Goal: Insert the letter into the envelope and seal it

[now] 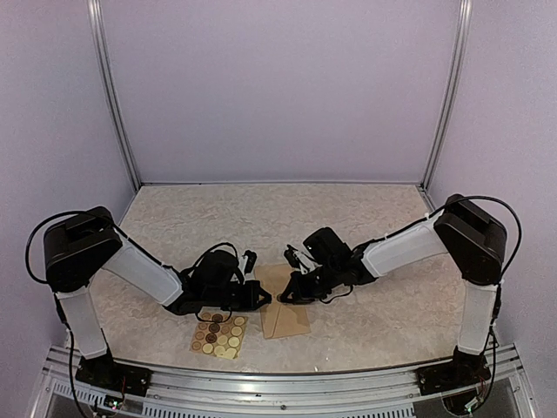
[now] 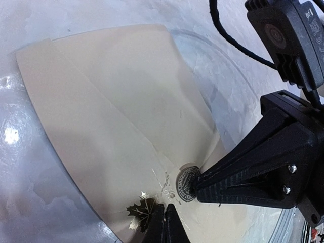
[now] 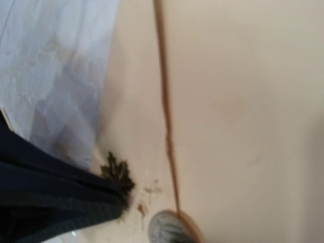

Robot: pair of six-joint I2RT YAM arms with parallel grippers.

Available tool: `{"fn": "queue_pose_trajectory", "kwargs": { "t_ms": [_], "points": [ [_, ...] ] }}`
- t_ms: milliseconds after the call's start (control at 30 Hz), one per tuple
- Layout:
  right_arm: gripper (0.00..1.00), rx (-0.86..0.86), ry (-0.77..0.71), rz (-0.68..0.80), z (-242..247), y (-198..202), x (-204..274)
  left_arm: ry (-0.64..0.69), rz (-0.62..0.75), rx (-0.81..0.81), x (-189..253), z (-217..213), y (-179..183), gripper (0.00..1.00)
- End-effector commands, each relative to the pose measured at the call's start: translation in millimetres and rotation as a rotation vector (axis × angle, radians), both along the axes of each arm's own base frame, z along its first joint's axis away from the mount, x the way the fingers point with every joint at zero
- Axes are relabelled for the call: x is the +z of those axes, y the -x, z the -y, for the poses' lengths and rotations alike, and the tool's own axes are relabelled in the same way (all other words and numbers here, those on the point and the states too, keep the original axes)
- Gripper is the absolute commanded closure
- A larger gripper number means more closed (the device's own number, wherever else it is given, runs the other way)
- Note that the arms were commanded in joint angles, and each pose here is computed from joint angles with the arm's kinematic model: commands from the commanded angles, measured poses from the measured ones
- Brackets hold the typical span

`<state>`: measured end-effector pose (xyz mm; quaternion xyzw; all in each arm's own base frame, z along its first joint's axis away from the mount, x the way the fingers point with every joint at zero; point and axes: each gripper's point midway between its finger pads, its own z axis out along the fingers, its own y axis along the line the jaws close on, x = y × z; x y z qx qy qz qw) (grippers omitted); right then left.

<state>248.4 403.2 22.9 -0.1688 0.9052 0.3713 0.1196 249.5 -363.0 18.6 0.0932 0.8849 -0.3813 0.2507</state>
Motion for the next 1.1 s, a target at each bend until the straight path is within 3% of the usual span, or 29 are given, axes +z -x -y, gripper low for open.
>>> {"fn": "queue_pose_trajectory", "kwargs": {
  "t_ms": [0, 200, 533, 1067],
  "points": [
    [1.00, -0.053, 0.129, -0.047, 31.8, 6.0, -24.0, -0.081, -0.039, 0.002, -18.8, -13.5, 10.1, 1.00],
    [1.00, -0.071, 0.137, -0.025, 40.3, 2.9, -14.6, -0.079, -0.038, 0.000, -18.0, -13.3, 10.1, 1.00],
    [1.00, 0.100, -0.096, 0.078, -5.9, 6.4, 47.3, -0.079, -0.039, -0.002, -17.9, -13.1, 11.2, 1.00],
    [1.00, 0.085, -0.028, 0.047, -17.9, -9.9, 5.2, -0.084, -0.033, -0.006, -16.8, -12.1, 12.0, 1.00]
  ]
}}
